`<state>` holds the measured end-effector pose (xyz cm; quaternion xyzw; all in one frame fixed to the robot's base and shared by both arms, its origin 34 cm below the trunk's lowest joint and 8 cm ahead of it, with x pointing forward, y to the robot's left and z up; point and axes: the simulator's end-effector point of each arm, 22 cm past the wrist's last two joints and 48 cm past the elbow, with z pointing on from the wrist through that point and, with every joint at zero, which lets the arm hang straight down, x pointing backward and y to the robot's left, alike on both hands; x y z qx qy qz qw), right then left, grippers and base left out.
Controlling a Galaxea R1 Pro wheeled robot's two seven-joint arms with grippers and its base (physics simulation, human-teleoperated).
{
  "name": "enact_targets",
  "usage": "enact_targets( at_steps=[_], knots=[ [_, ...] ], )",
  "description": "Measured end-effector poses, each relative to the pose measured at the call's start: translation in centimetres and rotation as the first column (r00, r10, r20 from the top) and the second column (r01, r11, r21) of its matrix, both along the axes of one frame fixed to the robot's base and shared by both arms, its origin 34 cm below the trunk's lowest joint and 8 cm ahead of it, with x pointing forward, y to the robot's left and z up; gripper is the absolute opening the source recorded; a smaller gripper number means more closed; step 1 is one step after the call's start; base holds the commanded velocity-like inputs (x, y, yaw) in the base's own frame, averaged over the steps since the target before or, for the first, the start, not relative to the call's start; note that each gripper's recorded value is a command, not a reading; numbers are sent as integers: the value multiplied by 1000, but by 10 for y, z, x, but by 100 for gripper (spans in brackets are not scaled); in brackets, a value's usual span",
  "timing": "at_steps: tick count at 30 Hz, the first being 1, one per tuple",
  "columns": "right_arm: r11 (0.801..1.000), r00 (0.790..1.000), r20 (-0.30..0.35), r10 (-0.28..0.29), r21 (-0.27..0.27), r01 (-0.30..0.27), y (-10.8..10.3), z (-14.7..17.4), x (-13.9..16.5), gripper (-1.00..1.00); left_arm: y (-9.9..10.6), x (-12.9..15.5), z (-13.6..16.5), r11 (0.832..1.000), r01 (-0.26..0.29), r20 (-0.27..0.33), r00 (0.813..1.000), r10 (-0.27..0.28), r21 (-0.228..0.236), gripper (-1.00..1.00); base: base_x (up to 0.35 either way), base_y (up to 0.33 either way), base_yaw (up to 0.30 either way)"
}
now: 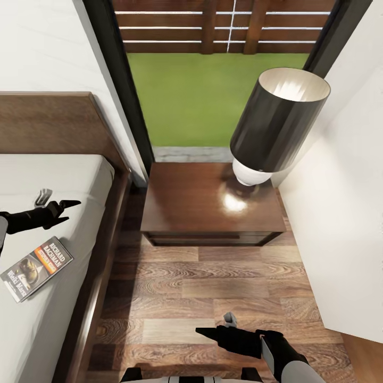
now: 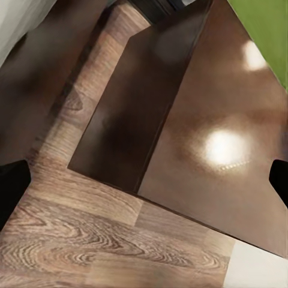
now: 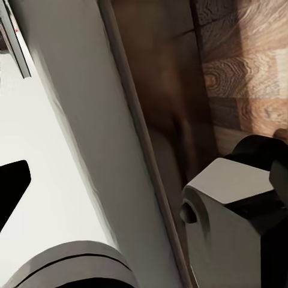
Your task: In the bedroom, move the book from the bed onto either nightstand, and place the two sandals side by side next to the bed.
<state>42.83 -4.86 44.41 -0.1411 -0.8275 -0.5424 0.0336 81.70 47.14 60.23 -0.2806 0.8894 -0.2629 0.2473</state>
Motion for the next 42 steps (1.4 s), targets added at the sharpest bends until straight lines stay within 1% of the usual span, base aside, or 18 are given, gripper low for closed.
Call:
enact_targets(
  at_steps=[9, 15, 24, 29, 31, 35, 42],
  knots=[
    [1000, 1000, 14, 1, 0, -1, 0, 4, 5, 100, 0, 1, 7, 1000, -2, 8, 1000, 2, 0, 100, 0, 0, -37],
    [1000, 1000, 16, 0, 0, 0, 0, 16, 6, 100, 0, -4, 10, 1000, -9, -13, 1000, 8, -9, 100, 0, 0, -1],
    [1000, 1000, 16, 0, 0, 0, 0, 32, 7, 100, 0, -4, 25, 1000, -10, -18, 1000, 10, -9, 100, 0, 0, 0],
    [1000, 1000, 15, 0, 0, 0, 0, 40, 8, 100, -1, -12, 22, 1000, -15, -50, 999, 14, -20, 100, 0, 0, 0],
    [1000, 1000, 15, 1, 0, -1, 0, 44, 8, 100, 1, -20, 15, 1000, -15, -80, 997, 14, -13, 100, 0, 0, 0],
    [1000, 1000, 15, 0, 0, 0, 0, 51, 8, 100, 3, -30, 11, 1000, -7, -114, 993, 7, 2, 100, 0, 0, 0],
    [1000, 1000, 15, 1, 0, -1, 0, 62, 8, 100, 3, -37, 16, 1000, 0, -135, 991, 0, 6, 100, 0, 0, 0]
  ],
)
